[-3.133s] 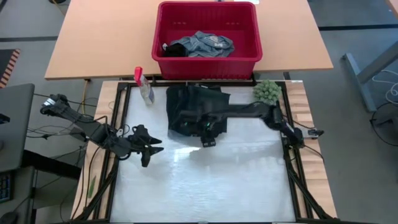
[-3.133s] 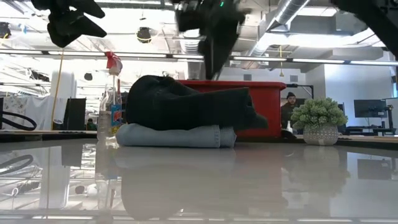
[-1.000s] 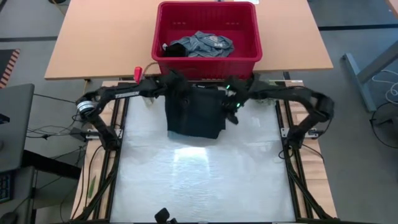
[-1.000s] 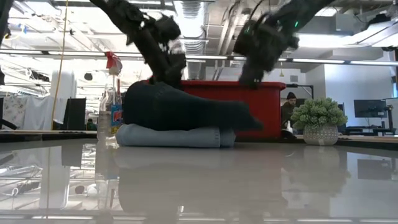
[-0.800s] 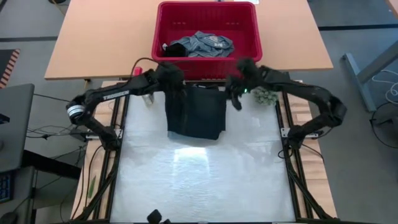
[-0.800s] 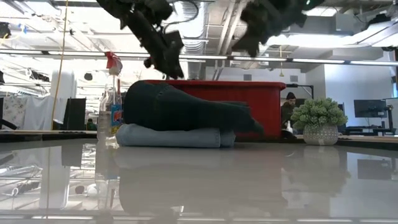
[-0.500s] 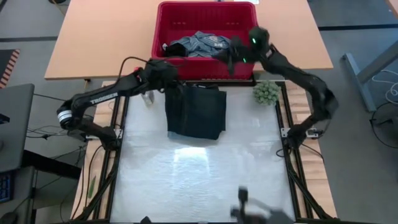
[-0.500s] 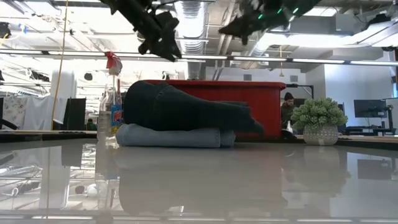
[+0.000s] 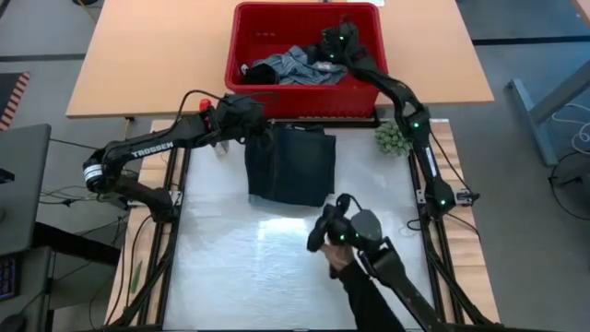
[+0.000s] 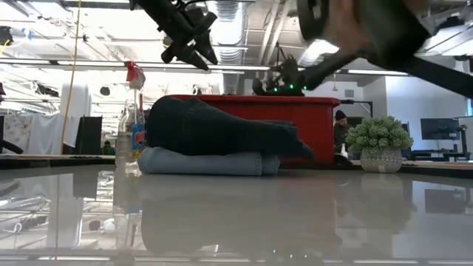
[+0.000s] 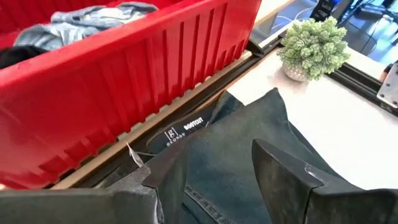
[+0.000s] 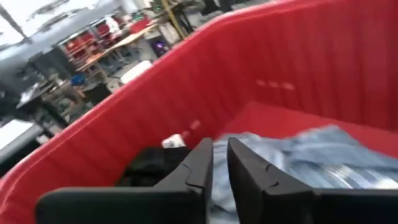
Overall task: Fold Laundry from Bin
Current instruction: Fold the blue long sleeve on the table
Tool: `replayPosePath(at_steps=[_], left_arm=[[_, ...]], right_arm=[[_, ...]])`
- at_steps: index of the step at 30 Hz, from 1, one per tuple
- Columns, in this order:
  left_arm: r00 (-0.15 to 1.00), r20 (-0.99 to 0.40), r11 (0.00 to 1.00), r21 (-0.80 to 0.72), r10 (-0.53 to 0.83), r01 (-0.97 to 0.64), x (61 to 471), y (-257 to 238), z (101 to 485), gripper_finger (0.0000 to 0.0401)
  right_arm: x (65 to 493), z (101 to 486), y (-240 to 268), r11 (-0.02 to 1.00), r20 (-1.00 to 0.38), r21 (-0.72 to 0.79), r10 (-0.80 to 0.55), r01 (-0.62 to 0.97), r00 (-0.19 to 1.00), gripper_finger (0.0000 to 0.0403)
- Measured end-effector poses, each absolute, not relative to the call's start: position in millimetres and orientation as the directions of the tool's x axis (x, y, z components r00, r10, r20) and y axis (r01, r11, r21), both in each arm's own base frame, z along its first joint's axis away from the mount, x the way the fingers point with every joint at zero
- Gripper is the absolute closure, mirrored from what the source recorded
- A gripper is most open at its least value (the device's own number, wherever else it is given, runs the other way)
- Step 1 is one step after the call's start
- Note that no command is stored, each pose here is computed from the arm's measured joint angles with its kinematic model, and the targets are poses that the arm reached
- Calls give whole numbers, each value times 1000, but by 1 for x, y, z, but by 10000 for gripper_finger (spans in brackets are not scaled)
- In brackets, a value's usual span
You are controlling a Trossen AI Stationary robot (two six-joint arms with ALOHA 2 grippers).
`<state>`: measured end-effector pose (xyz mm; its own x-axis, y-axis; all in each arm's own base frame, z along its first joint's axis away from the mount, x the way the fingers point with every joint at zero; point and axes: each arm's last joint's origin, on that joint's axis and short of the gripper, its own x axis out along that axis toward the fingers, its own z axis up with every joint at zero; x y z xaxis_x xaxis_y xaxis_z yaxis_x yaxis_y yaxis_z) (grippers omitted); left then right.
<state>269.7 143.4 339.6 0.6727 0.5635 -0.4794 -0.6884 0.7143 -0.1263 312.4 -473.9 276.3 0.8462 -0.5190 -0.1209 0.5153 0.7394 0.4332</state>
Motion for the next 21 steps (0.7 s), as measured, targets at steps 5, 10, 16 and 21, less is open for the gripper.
replayPosePath(at_steps=[5,10,16,21], left_arm=[[664,-502,703,-145,553,-696,270,140,337,232],[659,-511,697,-150,553,-701,270,140,336,232],[668,-512,718,-134,540,-683,270,139,336,232],[677,-515,734,-129,525,-667,270,139,336,232]], right_arm=[[304,249,-487,680,-299,421,-521,600,800,281],[307,218,-478,655,-511,317,-491,686,705,209],[310,202,-457,693,-718,106,-443,713,537,133],[299,185,-436,757,-892,34,-271,652,362,105]])
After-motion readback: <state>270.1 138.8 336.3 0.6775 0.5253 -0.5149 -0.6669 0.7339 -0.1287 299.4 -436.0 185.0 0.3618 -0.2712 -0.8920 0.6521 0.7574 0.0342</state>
